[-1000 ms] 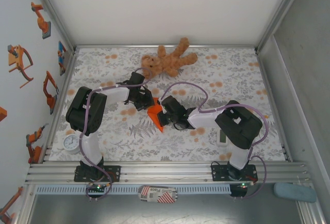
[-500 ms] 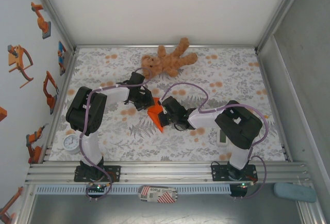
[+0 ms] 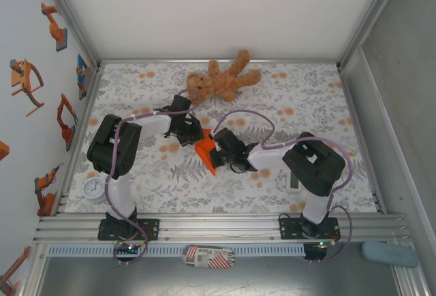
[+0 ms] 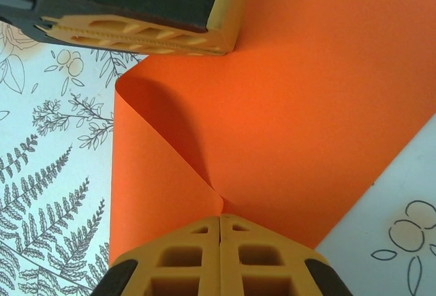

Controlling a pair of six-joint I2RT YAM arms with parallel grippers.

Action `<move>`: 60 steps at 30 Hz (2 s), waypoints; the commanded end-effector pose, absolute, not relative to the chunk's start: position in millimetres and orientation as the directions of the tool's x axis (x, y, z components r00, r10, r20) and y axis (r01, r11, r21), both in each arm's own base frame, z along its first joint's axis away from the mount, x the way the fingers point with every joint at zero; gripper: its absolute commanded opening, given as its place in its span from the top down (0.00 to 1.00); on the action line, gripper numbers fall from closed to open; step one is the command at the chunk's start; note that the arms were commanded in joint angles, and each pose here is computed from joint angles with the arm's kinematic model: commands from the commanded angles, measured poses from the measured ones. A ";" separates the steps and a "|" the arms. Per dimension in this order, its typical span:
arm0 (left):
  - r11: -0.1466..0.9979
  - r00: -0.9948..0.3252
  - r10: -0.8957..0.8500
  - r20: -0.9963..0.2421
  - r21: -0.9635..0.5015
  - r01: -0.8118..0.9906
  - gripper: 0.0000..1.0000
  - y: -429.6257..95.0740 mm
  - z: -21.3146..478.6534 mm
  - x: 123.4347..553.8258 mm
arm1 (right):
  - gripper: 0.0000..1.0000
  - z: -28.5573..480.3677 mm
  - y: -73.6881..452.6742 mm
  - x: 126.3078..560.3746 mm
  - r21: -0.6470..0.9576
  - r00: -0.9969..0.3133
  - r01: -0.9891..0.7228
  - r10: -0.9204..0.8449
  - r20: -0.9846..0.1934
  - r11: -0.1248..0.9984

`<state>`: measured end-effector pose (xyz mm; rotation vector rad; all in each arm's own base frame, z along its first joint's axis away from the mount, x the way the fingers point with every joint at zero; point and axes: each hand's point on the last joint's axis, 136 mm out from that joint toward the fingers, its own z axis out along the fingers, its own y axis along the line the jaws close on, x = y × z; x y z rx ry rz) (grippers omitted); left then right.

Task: Fold a paper plane with a square sheet of paper (pick it up from the middle)
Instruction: Third fold the triangle at the center of the table.

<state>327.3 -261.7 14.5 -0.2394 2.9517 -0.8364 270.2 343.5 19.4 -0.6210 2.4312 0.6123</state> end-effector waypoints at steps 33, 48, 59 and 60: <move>0.773 -0.991 -0.134 0.004 -0.626 -0.107 0.86 -278.2 43.0 265.0 | 1.00 4.6 333.0 269.5 0.273 -0.770 -0.511 -0.293 -0.567 0.815; 0.838 -0.982 -0.183 0.042 -0.516 -0.178 0.88 -256.3 15.8 255.0 | 1.00 4.1 331.4 270.6 0.270 -0.772 -0.507 -0.292 -0.564 0.819; 0.848 -0.980 -0.193 0.049 -0.495 -0.191 0.88 -252.3 9.2 253.3 | 1.00 2.6 331.8 269.8 0.275 -0.775 -0.507 -0.292 -0.561 0.817; 0.848 -0.980 -0.194 0.049 -0.493 -0.193 0.88 -251.9 9.0 253.0 | 1.00 2.7 332.0 269.7 0.275 -0.775 -0.507 -0.292 -0.561 0.817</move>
